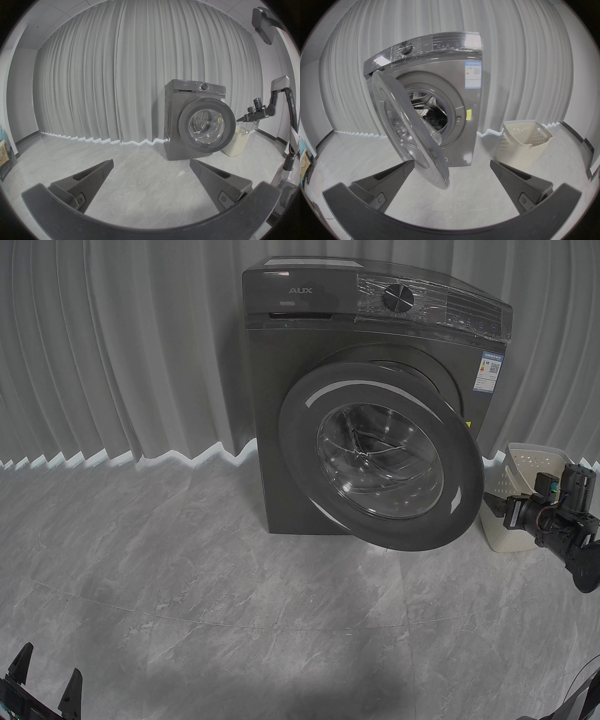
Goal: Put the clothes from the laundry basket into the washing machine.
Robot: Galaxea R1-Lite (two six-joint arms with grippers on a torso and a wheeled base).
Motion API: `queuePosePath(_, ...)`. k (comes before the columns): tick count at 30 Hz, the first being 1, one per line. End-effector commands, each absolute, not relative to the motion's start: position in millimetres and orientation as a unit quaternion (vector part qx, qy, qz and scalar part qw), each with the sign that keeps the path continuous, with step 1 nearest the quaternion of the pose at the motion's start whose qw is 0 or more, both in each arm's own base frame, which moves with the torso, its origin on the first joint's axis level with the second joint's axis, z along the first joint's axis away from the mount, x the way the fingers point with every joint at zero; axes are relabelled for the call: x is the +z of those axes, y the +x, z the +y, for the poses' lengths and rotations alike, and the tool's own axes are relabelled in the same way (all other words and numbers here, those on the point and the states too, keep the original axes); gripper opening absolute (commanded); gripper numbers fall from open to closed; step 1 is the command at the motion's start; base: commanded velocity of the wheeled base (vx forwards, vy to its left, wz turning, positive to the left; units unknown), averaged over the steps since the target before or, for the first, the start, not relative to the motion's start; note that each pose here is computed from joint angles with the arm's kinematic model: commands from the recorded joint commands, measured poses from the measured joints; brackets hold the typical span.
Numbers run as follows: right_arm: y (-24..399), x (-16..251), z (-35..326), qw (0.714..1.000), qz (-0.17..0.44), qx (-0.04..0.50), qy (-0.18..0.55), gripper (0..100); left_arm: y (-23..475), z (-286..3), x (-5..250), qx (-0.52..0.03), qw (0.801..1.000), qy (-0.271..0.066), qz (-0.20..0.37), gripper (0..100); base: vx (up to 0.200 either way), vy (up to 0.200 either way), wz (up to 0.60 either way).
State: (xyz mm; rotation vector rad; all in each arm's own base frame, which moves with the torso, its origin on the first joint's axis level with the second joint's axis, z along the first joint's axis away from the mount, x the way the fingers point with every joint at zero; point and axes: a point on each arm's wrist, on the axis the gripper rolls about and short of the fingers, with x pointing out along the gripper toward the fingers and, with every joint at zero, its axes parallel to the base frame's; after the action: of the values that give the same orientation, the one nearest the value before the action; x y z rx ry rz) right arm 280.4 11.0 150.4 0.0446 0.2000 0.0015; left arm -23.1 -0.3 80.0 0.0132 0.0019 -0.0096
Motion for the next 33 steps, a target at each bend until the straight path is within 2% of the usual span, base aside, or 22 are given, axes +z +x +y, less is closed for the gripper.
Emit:
queuePosePath(1,253.1,157.7,-0.9,0.996,0.090,-0.006,0.011,100,-22.9,-0.2,75.3,-0.004,1.000,0.006,0.002,100,0.000,0.000,0.00)
queuePosePath(5,239.3,148.9,6.4,0.993,0.108,0.038,0.014,100,-22.9,-0.2,75.3,-0.002,1.000,0.005,0.002,100,0.000,-0.200,0.00)
queuePosePath(6,229.9,144.5,17.4,0.989,0.118,0.087,0.016,100,-22.9,-0.2,75.3,-0.001,1.000,0.005,0.002,100,0.000,-0.200,0.00)
queuePosePath(7,226.9,142.1,21.8,0.987,0.123,0.104,0.019,100,-22.9,-0.1,75.4,0.001,1.000,0.005,0.002,100,0.000,-0.200,0.00)
queuePosePath(15,219.3,130.4,35.4,0.978,0.150,0.143,0.029,100,-22.9,-0.1,75.4,0.002,1.000,0.004,0.002,100,0.000,-0.200,0.00)
queuePosePath(19,213.3,129.5,54.1,0.969,0.147,0.186,0.063,100,-22.9,-0.1,75.4,0.002,1.000,0.004,0.002,100,0.000,-0.200,0.00)
queuePosePath(26,213.8,137.0,79.3,0.962,0.106,0.239,0.073,100,-22.9,-0.1,75.4,0.001,1.000,0.005,0.002,100,0.029,0.000,0.00)
queuePosePath(27,213.4,138.3,83.2,0.961,0.098,0.247,0.076,0,-22.9,-0.1,75.4,0.001,1.000,0.004,0.002,100,0.200,0.000,0.00)
queuePosePath(33,217.1,136.6,91.4,0.957,0.089,0.258,0.094,0,-22.8,-0.1,75.2,0.001,1.000,0.004,0.002,100,0.200,0.000,0.00)
